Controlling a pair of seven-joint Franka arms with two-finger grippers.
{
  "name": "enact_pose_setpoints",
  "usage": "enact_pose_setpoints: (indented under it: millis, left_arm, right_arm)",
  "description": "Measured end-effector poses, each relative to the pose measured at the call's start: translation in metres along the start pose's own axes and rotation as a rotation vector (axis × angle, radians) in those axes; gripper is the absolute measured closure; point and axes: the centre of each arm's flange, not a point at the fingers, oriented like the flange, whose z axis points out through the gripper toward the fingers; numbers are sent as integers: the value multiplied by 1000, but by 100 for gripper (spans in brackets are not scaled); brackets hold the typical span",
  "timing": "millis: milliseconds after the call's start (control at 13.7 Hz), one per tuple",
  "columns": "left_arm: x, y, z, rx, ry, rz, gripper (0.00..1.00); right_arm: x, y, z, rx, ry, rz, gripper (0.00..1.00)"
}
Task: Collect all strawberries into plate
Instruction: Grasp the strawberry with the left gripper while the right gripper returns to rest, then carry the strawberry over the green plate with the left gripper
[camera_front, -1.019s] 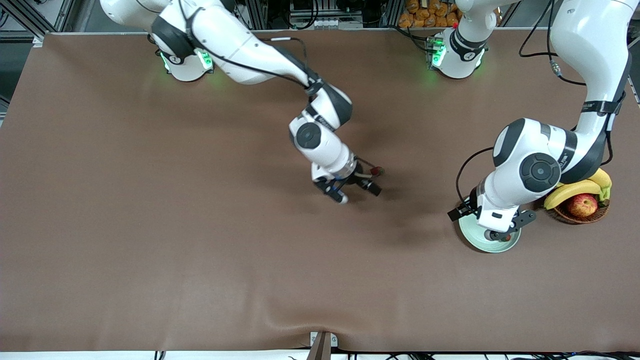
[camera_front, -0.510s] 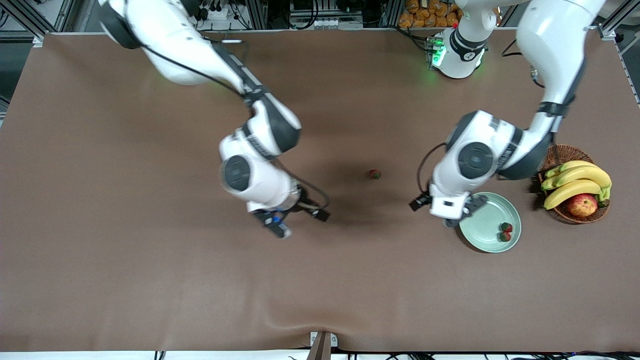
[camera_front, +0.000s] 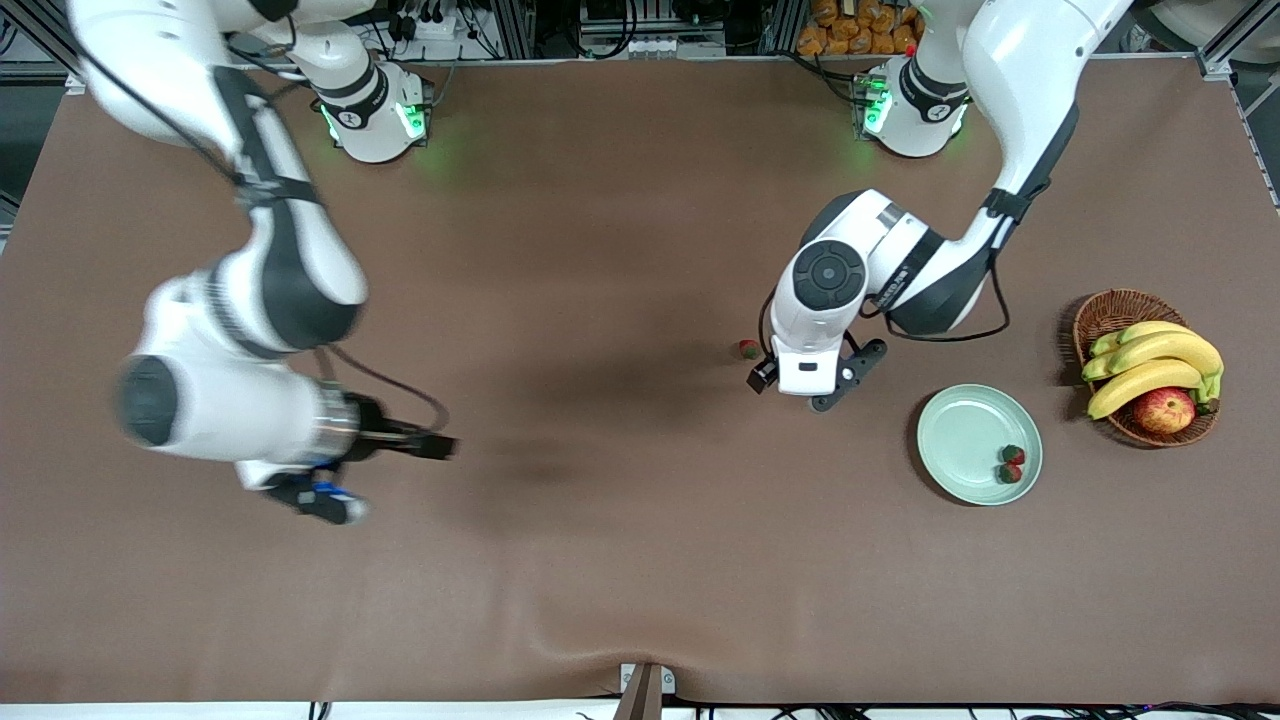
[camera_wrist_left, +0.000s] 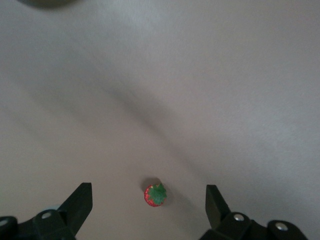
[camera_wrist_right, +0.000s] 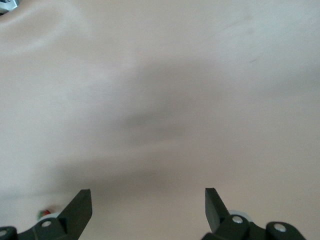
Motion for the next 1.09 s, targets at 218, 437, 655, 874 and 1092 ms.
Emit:
enact_pose_setpoints:
  millis: [218,437,655,874,1092]
  left_arm:
    - [-16,6,26,24,-24,31,0]
    - [-27,11,46,37,-40,39,2]
    - [-37,10,67,10,-54,13,7]
    - [-44,1,89,-17,-67,13,15]
    - [-48,-2,97,-21,-73,18,19]
  right_arm:
    - [-2,65,-55,-77,-7,-117,0]
    - [-35,102,-127,-139,-12,-140,0]
    - [-85,125,-193,-188,-11,-165,0]
    - [-132,133,-228,-205,17,-165,0]
    - [-160,141,-239,-210,50,-165,0]
